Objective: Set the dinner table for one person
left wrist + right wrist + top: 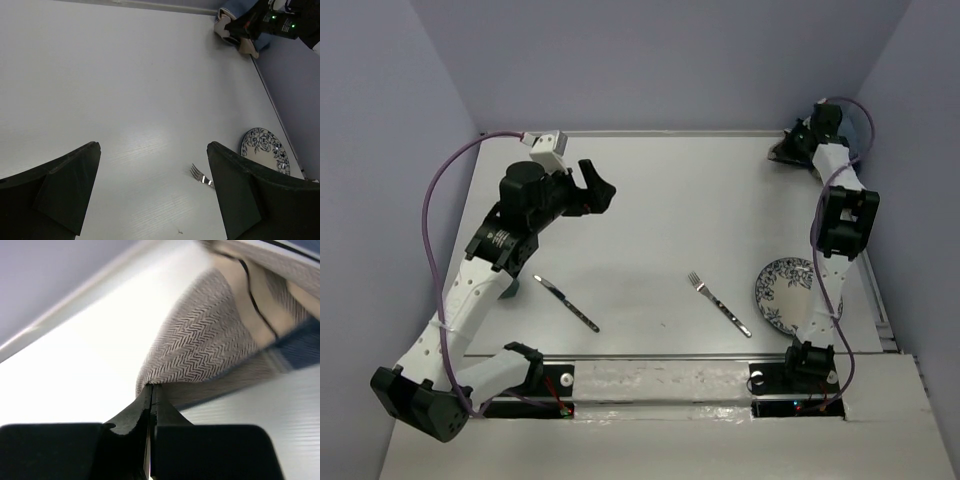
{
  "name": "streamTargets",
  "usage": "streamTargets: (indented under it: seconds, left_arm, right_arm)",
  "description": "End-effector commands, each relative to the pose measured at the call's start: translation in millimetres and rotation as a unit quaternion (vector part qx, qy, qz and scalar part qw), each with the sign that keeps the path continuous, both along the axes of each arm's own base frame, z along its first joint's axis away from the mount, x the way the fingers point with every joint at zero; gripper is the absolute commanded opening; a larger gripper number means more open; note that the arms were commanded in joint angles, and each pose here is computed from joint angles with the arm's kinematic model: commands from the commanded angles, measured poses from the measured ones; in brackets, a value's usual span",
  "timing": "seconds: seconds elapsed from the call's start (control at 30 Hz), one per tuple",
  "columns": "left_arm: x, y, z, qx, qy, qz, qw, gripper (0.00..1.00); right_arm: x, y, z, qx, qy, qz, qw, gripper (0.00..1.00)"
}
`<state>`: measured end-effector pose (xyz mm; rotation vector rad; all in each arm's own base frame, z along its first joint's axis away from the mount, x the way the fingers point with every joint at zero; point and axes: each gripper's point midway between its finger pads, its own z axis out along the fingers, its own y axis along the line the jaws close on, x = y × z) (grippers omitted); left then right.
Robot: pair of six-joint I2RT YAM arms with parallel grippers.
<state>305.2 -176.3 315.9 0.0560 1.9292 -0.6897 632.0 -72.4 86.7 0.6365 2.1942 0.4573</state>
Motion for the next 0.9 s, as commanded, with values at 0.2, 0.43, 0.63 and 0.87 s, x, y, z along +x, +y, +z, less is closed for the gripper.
streamTargets:
  seconds: [0.2,0.43,0.63,0.87]
  left_arm:
    - [7,26,38,0.021,-0.046,0.065,0.997,0.99]
    - [10,32,40,0.019,-0.043,0.084,0.995,0.99]
    - [11,32,28,0.029,-0.031,0.086,0.995,0.99]
    - [17,37,-38,0.075,0.029,0.097,0.992,0.99]
  right_arm:
    - [-88,169,401,0.009,-0.373,0.183,0.91,0.0]
    - [-148,178,491,0.033,-0.46,0.197,0.865,0.0]
    - [-117,175,426,0.042,-0.395,0.187,0.899,0.0]
    - [-30,162,231,0.079,-0.212,0.159,0.961,0.0]
